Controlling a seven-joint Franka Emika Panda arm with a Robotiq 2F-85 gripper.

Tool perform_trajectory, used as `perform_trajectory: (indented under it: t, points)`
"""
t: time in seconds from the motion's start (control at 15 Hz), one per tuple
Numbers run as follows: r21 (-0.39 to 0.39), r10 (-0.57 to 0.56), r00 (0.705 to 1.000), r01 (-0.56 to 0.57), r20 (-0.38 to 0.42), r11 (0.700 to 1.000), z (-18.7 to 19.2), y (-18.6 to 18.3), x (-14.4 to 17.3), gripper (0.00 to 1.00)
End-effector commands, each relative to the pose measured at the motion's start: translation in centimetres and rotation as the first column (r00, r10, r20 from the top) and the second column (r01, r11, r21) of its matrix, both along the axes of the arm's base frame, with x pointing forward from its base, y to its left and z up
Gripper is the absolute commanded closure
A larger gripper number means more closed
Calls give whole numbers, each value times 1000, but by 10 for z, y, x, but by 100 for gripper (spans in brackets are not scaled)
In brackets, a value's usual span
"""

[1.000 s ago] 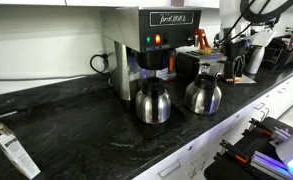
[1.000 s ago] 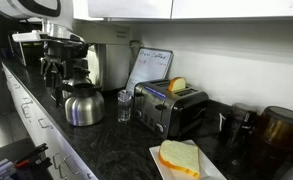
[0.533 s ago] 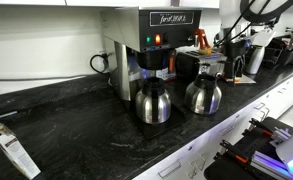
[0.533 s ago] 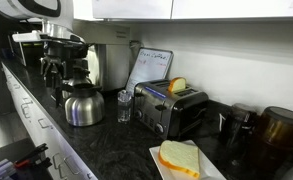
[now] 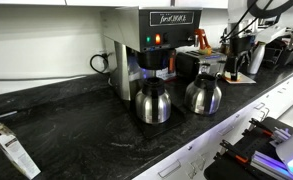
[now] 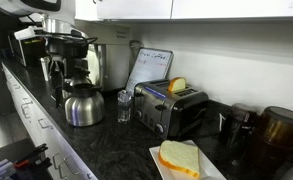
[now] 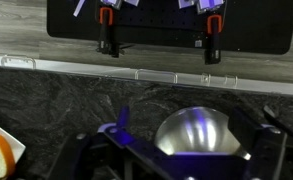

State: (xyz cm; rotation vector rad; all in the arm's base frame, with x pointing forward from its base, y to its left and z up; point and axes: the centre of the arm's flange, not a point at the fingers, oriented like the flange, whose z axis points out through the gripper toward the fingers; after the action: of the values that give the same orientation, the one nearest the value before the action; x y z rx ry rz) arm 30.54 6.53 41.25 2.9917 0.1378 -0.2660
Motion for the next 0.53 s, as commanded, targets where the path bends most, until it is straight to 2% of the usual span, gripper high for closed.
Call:
perform_trajectory:
  t: [0.0,0.2,0.27,0.47]
  points:
    - [-83,-125,990,129,61,988,5,-29,-21,0]
    - [-144,-206,975,217,88,966,4,-51,-42,0]
    - [-111,-164,984,171,71,979,6,-41,-24,0]
    - [-113,-165,983,173,83,978,10,-42,-26,0]
